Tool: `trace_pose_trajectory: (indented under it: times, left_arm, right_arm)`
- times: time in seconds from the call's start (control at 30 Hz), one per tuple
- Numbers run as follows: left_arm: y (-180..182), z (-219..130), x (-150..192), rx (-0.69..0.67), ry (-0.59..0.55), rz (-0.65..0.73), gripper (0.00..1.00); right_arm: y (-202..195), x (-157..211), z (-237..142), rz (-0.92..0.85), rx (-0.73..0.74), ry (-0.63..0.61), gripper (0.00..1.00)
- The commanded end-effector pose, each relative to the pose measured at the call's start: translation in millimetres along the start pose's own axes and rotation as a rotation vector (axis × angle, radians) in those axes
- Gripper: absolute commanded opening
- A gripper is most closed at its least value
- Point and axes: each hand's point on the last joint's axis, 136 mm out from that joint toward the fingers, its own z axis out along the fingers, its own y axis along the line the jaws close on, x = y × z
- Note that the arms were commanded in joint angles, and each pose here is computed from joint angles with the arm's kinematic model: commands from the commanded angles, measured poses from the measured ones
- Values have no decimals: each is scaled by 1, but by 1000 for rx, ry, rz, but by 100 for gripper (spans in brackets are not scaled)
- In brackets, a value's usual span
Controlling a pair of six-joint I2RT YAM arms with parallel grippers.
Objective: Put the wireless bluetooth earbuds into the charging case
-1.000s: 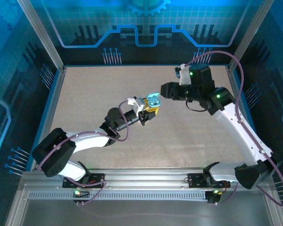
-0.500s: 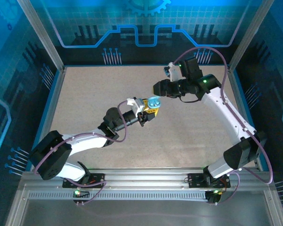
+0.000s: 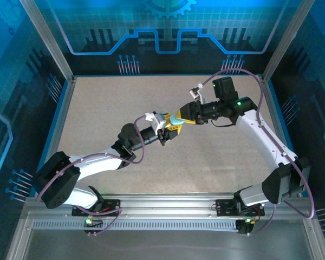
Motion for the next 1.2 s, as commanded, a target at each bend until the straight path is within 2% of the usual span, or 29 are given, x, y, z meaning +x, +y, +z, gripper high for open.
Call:
trace_pose_trajectory:
  times: [0.0, 0.13, 0.3, 0.4, 0.5, 0.7, 0.9, 1.07, 1.17]
  left_arm:
    - [-8, 2, -31, 38, -73, 14, 38]
    - [-9, 2, -31, 44, -72, 11, 38]
    - [-9, 4, -30, 47, -63, 9, 39]
    - [-7, 4, -25, 34, -48, 12, 45]
    - [-2, 3, -16, 10, -18, 10, 54]
    - [2, -12, 9, -37, 65, -3, 78]
    - [6, -44, 27, -114, 122, -24, 90]
    - [24, -63, 21, -251, 126, -4, 95]
    - [34, -67, 20, -314, 154, -7, 98]
  right_arm:
    - [18, 8, 0, -7, -148, 58, 54]
    - [17, 10, 0, -3, -157, 67, 47]
    - [6, 6, 0, 15, -120, 37, 25]
    - [-3, 0, -3, 38, -101, -2, 16]
    - [-10, -7, -7, 60, -91, -50, 12]
    - [-52, -19, -14, 133, 26, -182, 12]
    - [-127, -16, 4, 269, 157, -234, 12]
    - [-186, 1, 33, 341, 267, -181, 14]
    - [-211, -3, 47, 385, 278, -185, 16]
